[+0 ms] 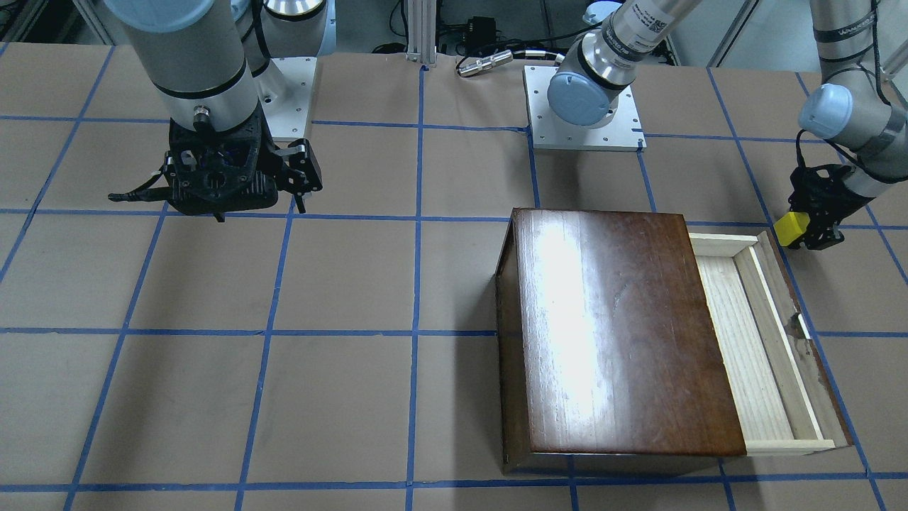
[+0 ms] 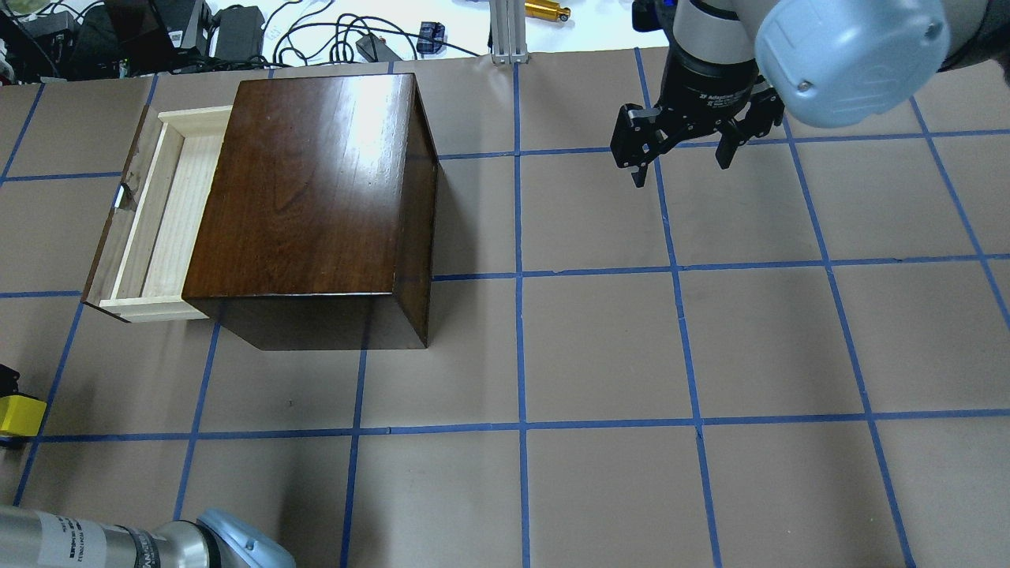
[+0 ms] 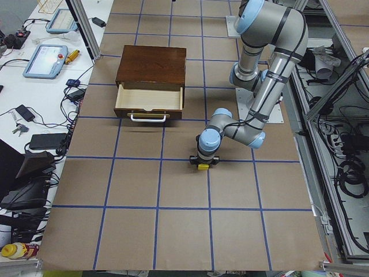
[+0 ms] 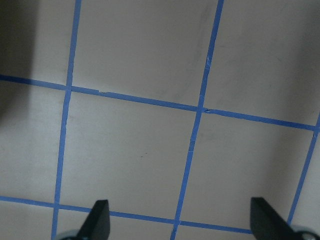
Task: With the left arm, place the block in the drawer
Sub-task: 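Lift the yellow block and carry it toward the open drawer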
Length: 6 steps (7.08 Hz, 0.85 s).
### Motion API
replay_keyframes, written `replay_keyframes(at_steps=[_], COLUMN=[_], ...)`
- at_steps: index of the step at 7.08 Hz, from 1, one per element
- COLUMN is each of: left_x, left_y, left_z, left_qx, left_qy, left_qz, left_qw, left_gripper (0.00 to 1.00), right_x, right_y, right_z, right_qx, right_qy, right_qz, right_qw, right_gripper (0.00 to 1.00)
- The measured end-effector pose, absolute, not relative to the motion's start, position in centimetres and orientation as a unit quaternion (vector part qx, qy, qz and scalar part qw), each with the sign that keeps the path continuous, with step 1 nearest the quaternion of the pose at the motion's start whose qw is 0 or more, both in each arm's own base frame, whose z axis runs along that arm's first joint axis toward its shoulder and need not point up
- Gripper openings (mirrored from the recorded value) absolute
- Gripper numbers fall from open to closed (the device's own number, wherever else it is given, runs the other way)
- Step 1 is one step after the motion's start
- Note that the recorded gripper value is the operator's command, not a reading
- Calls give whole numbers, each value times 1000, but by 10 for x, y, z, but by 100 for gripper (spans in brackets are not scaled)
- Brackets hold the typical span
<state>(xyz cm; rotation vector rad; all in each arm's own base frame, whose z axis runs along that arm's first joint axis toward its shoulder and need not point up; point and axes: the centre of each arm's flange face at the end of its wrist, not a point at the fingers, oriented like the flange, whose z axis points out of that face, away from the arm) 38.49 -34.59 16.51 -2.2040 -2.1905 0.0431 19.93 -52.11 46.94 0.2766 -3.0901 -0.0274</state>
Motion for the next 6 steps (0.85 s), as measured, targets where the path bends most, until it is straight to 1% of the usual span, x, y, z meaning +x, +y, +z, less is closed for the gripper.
replay_keyframes(at_steps=[6], left_x=[385], left_y=[-346], left_z=[167], left_qx=[-708], left_qy=[-706], left_qz=[17], left_qw=[15], left_gripper=[0], right_x=[199], right_y=[-521], right_z=[469], right_qx=[89], right_qy=[-996], right_qz=[-9], right_qw=[20], right_gripper=[100])
